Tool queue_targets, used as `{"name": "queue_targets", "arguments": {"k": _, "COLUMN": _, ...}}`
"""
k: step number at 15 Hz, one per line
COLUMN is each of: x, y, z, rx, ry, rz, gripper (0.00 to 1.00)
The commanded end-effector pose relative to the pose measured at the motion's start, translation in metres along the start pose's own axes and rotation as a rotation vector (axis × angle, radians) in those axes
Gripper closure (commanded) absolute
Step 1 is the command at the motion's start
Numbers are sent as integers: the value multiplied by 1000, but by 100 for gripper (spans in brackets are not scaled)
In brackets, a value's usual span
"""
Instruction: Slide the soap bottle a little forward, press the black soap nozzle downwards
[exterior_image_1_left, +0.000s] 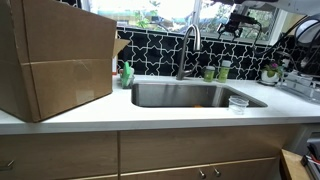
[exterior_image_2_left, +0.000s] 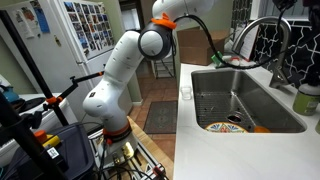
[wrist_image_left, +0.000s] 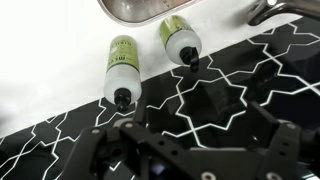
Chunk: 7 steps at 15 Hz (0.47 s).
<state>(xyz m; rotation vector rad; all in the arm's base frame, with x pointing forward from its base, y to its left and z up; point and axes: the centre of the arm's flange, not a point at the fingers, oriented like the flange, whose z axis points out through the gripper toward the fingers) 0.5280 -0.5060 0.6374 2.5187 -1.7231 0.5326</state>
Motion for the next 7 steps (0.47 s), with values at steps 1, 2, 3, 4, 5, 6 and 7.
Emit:
{"name": "queue_targets", "arguments": {"k": 1, "x": -31, "y": 29, "z": 2, "rx": 38, "ry": -77, "rz": -61, "gripper": 0}}
{"name": "queue_targets", "arguments": {"k": 2, "x": -31, "y": 30, "z": 5, "rx": 44, "ry": -85, "rz": -54, "gripper": 0}}
{"name": "queue_targets", "arguments": {"k": 3, "x": -1, "y": 8, "z": -2, "rx": 15, "ry": -33, "rz": -43, "gripper": 0}}
{"name": "queue_targets", "arguments": {"k": 4, "x": -1, "y": 9, "z": -2, "rx": 17, "ry": -39, "rz": -45, "gripper": 0}}
{"name": "queue_targets", "arguments": {"k": 5, "x": -1, "y": 10, "z": -1, "rx": 19, "ry": -43, "rz": -45, "gripper": 0}}
{"name": "queue_targets", "arguments": {"k": 6, "x": -1, "y": 10, "z": 0, "rx": 20, "ry": -47, "rz": -45, "gripper": 0}}
{"name": "queue_targets", "arguments": {"k": 7, "x": -2, "y": 10, "z": 0, "rx": 21, "ry": -49, "rz": -45, "gripper": 0}}
